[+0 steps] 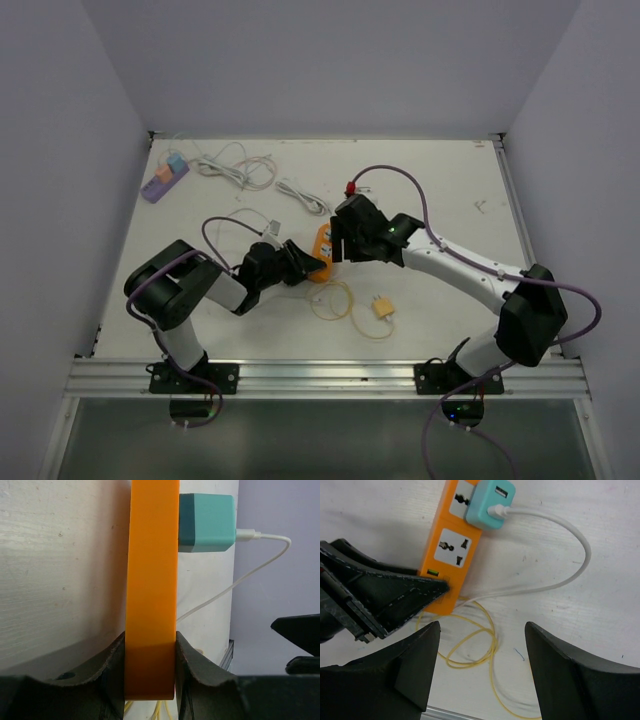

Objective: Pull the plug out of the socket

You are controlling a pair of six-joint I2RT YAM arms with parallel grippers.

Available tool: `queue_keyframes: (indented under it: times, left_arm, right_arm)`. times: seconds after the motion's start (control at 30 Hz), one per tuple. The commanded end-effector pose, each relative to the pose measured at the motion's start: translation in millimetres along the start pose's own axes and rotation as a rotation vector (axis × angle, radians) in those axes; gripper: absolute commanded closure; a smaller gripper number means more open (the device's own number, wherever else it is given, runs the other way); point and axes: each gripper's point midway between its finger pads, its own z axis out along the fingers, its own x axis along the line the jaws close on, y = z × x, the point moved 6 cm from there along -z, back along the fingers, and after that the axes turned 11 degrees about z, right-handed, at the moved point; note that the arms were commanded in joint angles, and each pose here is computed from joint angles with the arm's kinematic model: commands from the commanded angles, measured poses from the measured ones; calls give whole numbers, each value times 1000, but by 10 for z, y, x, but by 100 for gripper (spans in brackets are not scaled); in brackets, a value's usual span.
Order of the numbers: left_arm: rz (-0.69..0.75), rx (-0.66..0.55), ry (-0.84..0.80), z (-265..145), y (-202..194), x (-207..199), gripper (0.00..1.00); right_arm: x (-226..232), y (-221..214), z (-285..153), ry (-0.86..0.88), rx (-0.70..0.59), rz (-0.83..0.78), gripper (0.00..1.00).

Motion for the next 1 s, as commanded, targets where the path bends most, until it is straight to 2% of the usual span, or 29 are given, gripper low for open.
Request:
queue_keyframes:
  times: [0.0, 0.1, 0.27, 0.37, 0.7, 0.97]
  left_arm:
    - [-90, 82, 158, -101, -214, 388, 89]
    - [-98, 81, 196, -139, -215, 470, 86]
    - [-120, 72, 240, -195, -195, 592, 70]
    - [-131, 68, 257, -231, -190, 653, 64]
    - [-193, 99, 210, -262, -274, 729, 69]
    - [-184, 101, 200, -252, -269, 720, 69]
  right_arm:
    - [261, 383, -112, 57, -154, 37, 28]
    - [355, 485, -166, 67, -167, 3, 28]
    - [474, 515, -138, 82, -144, -38, 28]
    - [493, 514, -107, 73, -131, -58, 28]
    - [493, 733, -54, -97, -148, -158, 25]
    - [462, 944, 244, -108, -56, -48, 25]
